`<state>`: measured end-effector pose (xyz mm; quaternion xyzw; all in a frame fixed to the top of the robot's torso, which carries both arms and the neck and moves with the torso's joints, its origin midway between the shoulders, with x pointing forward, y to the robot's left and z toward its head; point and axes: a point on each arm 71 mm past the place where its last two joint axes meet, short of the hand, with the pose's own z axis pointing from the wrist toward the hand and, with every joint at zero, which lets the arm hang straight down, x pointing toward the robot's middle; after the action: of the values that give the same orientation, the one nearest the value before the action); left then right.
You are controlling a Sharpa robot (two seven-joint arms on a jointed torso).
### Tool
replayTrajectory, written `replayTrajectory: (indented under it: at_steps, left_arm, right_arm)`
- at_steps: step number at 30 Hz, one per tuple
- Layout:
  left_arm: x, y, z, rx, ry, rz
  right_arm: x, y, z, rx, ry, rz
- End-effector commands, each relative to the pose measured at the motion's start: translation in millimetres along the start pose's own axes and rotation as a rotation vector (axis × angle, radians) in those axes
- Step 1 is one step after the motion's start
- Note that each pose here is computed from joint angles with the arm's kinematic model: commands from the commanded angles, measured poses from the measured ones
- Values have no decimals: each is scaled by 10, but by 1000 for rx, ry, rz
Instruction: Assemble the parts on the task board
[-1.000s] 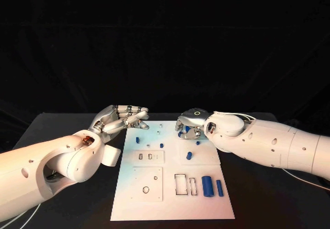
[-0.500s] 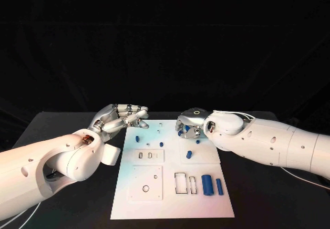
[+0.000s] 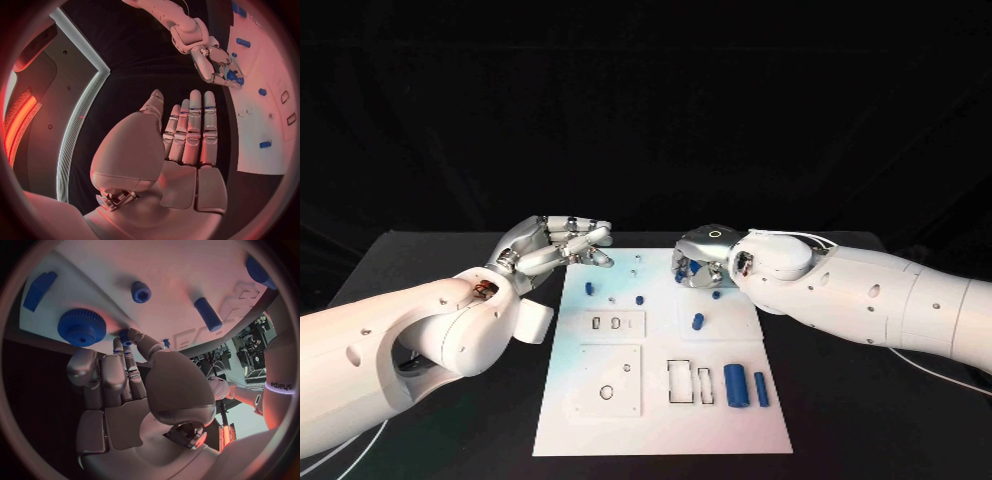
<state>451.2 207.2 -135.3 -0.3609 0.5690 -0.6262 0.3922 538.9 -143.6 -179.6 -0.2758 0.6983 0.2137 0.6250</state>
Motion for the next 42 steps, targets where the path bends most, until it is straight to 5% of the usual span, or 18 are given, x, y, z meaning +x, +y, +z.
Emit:
replayTrajectory:
  at_steps: [1, 13, 24, 42]
  left_arm:
    - [24, -11, 6, 3, 19, -16]
    - [13, -5, 7, -3, 17, -16]
    - [-96, 11, 23, -8, -4, -3]
    - [-155, -16, 49, -5, -17, 1]
  right_arm:
    - [28, 8, -1, -8, 18, -4]
    - [-56, 47, -29, -8, -92, 42]
    - [-195, 88, 64, 31, -200, 79]
    - [-256, 217, 337, 33, -235, 85]
